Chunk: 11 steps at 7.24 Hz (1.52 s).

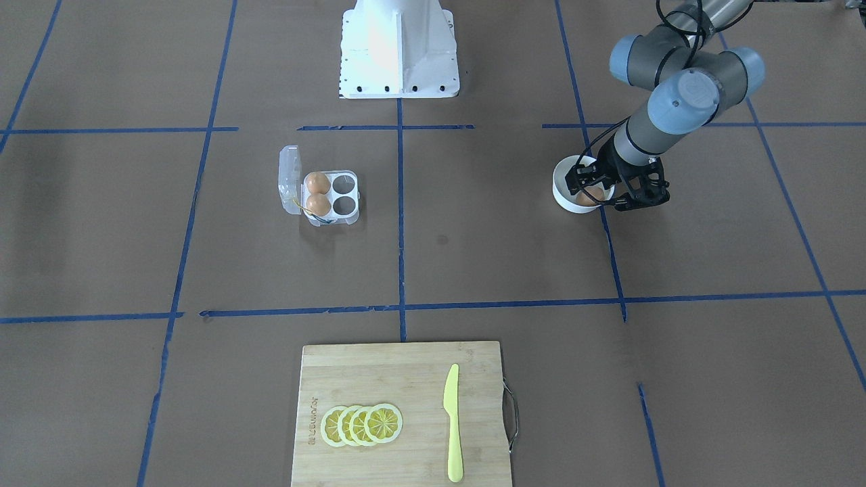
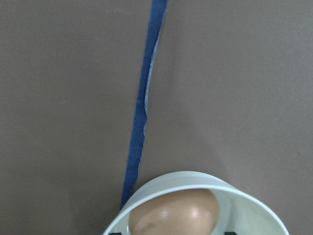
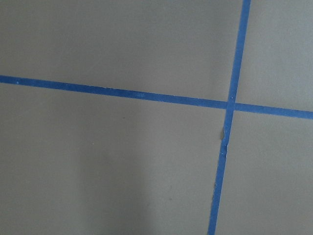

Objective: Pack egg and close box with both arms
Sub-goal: 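Close the left gripper around the brown egg inside the bowl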

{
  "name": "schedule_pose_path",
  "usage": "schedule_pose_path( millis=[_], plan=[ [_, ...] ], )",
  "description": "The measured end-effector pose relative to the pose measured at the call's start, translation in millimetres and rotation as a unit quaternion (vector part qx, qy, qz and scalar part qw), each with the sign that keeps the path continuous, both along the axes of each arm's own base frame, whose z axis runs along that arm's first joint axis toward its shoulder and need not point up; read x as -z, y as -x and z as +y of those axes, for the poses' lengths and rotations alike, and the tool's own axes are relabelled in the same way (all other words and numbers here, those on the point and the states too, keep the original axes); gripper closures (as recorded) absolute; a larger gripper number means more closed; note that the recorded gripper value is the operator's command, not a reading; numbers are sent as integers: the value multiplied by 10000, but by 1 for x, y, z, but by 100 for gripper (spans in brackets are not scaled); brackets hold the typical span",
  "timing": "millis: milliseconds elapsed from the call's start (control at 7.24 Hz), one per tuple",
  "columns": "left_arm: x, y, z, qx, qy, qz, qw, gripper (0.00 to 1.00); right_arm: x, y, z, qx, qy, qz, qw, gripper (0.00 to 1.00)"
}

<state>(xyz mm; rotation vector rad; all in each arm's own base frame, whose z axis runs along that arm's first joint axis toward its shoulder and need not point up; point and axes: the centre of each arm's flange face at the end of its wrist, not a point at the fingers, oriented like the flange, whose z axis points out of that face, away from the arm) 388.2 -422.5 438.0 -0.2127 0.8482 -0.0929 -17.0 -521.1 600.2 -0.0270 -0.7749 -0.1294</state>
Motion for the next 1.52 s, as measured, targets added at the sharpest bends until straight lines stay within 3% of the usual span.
schedule_pose_path(
  millis=[553,691,829,1106,1520],
  plan=[
    [-3,-3,-3,22,23,-42,10000,27,0,0,0,1,2,3,10000,0],
    [-3,-2,-4,38,15,-46,10000,33,0,0,0,2,-7,2,10000,0],
    [-2,-1,-6,89,-27,-74,9999,46,1,0,0,2,-19,0,10000,0],
    [-3,1,-10,222,-146,-177,9995,100,3,0,-1,0,-41,-3,10000,0],
    [-3,3,-12,273,-169,-211,9993,100,6,0,-1,3,-71,-9,10000,0]
  ],
)
